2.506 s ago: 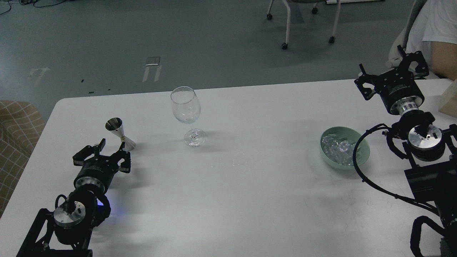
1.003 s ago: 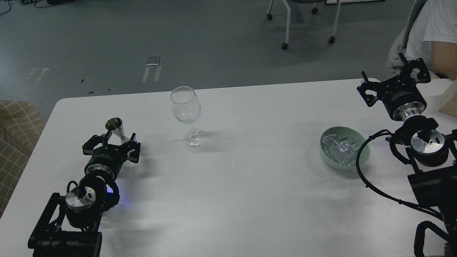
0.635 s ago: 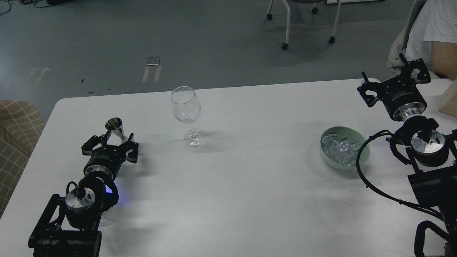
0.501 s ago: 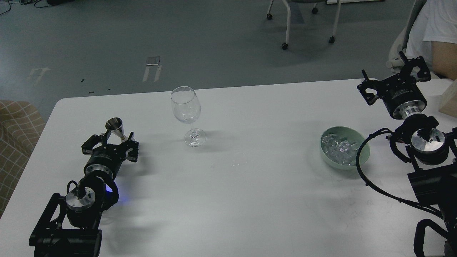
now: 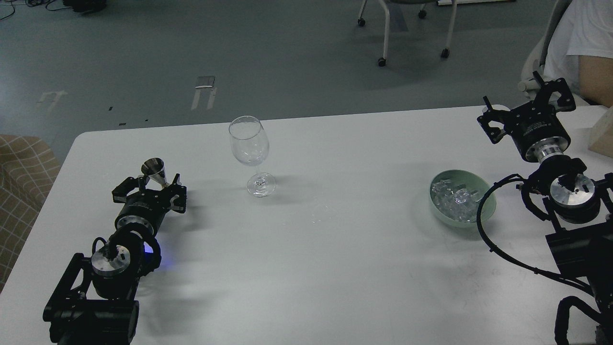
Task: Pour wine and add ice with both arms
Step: 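Close the left gripper around the metal jigger, then lift the jigger upright with the left gripper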
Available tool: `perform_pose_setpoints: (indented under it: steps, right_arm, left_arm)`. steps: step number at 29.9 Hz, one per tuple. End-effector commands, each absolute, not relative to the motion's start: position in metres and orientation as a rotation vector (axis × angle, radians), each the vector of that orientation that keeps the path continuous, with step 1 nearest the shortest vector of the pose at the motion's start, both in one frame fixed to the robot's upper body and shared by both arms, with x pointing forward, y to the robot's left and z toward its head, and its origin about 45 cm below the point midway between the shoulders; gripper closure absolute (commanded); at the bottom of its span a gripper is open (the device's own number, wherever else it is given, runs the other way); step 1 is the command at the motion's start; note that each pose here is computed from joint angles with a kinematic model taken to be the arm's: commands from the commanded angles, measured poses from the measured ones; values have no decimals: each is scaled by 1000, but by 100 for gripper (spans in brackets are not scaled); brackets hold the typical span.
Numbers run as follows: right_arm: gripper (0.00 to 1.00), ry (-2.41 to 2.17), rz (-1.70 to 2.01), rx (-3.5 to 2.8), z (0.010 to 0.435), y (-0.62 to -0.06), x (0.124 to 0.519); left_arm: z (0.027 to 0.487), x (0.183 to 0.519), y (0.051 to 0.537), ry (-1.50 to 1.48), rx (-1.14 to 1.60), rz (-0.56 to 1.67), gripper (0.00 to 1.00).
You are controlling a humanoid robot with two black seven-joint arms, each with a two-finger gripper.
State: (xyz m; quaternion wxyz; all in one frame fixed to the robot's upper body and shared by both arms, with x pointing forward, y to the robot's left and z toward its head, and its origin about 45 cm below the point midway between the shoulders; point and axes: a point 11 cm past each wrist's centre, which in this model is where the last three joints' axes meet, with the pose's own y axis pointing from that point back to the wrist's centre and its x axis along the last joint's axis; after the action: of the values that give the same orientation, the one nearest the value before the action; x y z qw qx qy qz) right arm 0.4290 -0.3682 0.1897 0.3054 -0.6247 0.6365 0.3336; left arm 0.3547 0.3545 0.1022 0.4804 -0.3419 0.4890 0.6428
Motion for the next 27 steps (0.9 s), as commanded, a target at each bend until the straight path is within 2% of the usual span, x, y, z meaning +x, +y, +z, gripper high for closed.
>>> perform_pose_setpoints:
  steps: [1,27]
  right_arm:
    - [0,1682,879,-1657,192,-368,431]
    - [0,1678,888,-1668,189,-362,430]
  left_arm:
    - [103,355,355,1192,-838,1565,47]
    - [106,357,354,1175,-854,1558,53]
